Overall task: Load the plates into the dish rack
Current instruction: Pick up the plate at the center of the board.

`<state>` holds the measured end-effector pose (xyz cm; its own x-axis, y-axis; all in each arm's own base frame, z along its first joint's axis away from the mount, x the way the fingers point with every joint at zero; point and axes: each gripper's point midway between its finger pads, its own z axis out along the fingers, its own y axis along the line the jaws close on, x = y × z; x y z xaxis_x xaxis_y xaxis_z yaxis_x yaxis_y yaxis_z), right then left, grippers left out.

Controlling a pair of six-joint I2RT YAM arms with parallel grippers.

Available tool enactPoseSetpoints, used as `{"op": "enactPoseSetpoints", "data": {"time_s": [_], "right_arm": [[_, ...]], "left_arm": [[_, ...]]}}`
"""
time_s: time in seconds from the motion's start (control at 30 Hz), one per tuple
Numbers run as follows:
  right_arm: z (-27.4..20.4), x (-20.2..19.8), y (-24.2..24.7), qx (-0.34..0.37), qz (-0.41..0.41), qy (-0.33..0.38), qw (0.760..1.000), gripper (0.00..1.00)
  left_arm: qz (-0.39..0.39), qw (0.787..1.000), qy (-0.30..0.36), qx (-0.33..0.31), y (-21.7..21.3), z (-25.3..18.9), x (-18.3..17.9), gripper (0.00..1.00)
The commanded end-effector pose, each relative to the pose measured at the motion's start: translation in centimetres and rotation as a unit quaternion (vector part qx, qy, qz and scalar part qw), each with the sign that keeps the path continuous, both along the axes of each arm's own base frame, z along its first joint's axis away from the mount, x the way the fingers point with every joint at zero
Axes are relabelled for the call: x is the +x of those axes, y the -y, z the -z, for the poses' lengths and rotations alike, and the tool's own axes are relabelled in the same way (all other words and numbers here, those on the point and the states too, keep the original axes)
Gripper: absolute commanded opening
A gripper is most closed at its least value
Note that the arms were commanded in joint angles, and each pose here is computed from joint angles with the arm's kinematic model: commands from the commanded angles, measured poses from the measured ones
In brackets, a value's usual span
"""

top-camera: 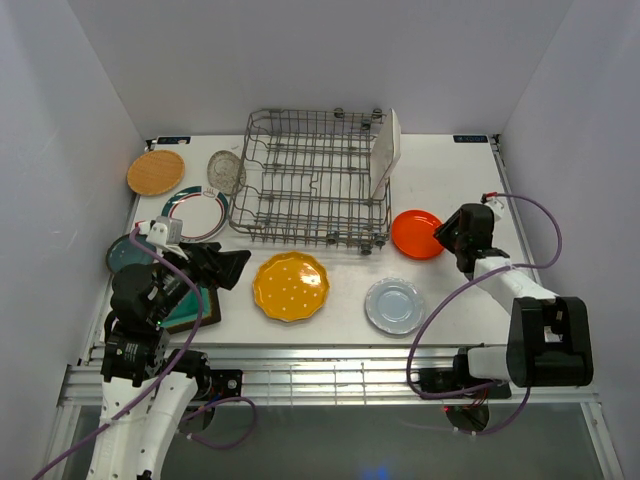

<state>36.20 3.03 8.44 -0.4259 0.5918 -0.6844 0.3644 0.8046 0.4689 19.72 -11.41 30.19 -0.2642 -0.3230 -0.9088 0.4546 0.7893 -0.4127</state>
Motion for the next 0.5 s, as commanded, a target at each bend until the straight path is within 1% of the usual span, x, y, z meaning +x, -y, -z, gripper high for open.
{"op": "enactPoseSetpoints", "data": {"time_s": [0.0,0.03,0.1,0.13,0.17,0.23,0.27,0.33,0.47], "right_arm": [[-2.0,2.2,1.5,-0.052,0.012,0.007,0.999,0.35],[-2.8,3.6,1.5,-0.058,0.009,0.006,0.998,0.35],[-2.6,4.4,1.4,-0.076,-0.007,-0.018,0.997,0.36],[-3.1,5.8,1.3,-0.080,-0.014,-0.019,0.997,0.37],[-3.2,6.3,1.2,-0.083,-0.021,-0.022,0.996,0.38],[-1.6,6.6,1.1,-0.091,-0.032,-0.057,0.994,0.40],[-2.2,7.4,1.2,-0.095,-0.033,-0.054,0.993,0.40],[-0.8,7.3,1.5,-0.103,-0.032,-0.083,0.991,0.41],[0.2,7.1,2.3,-0.122,-0.018,-0.099,0.987,0.45]], "left_arm": [[0.003,1.000,0.010,0.003,0.1,-0.2,0.0,0.98],[0.003,1.000,0.010,0.003,0.1,-0.2,0.0,0.98],[0.004,1.000,0.007,0.004,0.1,-0.1,0.1,0.98],[0.005,1.000,0.008,0.004,0.1,-0.2,0.1,0.98],[0.005,1.000,0.008,0.004,0.1,-0.2,0.1,0.98],[0.007,1.000,0.007,0.004,0.2,-0.1,0.1,0.98],[0.008,1.000,0.008,0.004,0.2,-0.2,0.0,0.98],[0.008,1.000,0.008,0.004,0.2,-0.1,0.0,0.98],[0.009,1.000,0.006,0.004,0.3,-0.1,0.0,0.98]]}}
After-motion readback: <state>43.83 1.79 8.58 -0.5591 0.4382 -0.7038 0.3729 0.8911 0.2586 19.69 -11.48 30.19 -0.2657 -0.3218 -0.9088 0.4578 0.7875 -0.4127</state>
